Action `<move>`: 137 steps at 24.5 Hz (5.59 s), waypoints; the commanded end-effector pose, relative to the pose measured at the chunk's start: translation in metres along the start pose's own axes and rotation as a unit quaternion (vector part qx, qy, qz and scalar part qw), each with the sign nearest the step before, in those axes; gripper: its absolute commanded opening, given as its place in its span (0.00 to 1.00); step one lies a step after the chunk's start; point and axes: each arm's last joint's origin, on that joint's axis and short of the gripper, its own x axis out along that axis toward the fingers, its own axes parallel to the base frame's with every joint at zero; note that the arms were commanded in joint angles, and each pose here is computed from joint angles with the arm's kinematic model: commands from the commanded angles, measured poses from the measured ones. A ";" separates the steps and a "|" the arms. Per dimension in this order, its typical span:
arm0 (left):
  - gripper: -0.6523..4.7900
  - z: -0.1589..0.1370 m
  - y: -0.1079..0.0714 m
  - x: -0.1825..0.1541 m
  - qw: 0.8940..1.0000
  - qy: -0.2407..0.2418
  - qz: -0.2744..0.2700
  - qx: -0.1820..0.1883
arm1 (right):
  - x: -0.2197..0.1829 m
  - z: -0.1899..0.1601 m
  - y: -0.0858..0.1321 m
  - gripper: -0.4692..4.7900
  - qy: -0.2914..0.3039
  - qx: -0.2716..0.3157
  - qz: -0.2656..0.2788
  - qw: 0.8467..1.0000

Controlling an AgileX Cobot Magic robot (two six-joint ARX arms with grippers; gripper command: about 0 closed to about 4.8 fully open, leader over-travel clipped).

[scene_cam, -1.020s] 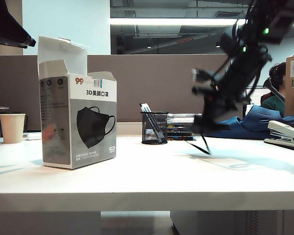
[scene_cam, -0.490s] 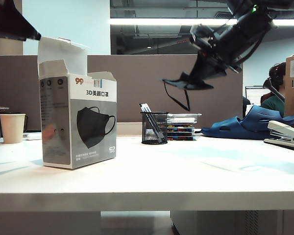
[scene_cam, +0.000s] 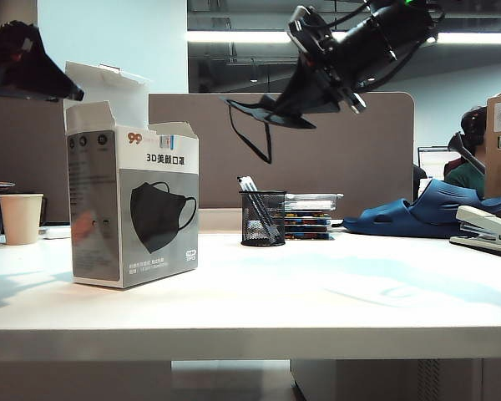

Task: Put the mask into the mask box.

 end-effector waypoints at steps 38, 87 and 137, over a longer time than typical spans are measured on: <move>0.11 -0.001 0.001 0.023 0.995 -0.054 -0.061 -0.054 | 0.091 0.001 0.078 0.07 -0.170 -0.097 0.131 0.972; 0.11 0.003 0.006 0.022 0.997 -0.067 -0.016 -0.043 | 0.075 -0.023 0.080 0.37 0.029 -0.014 0.121 0.992; 0.37 0.003 0.005 0.022 0.993 -0.067 -0.026 -0.090 | -0.001 0.013 0.071 0.07 0.003 -0.036 0.032 0.999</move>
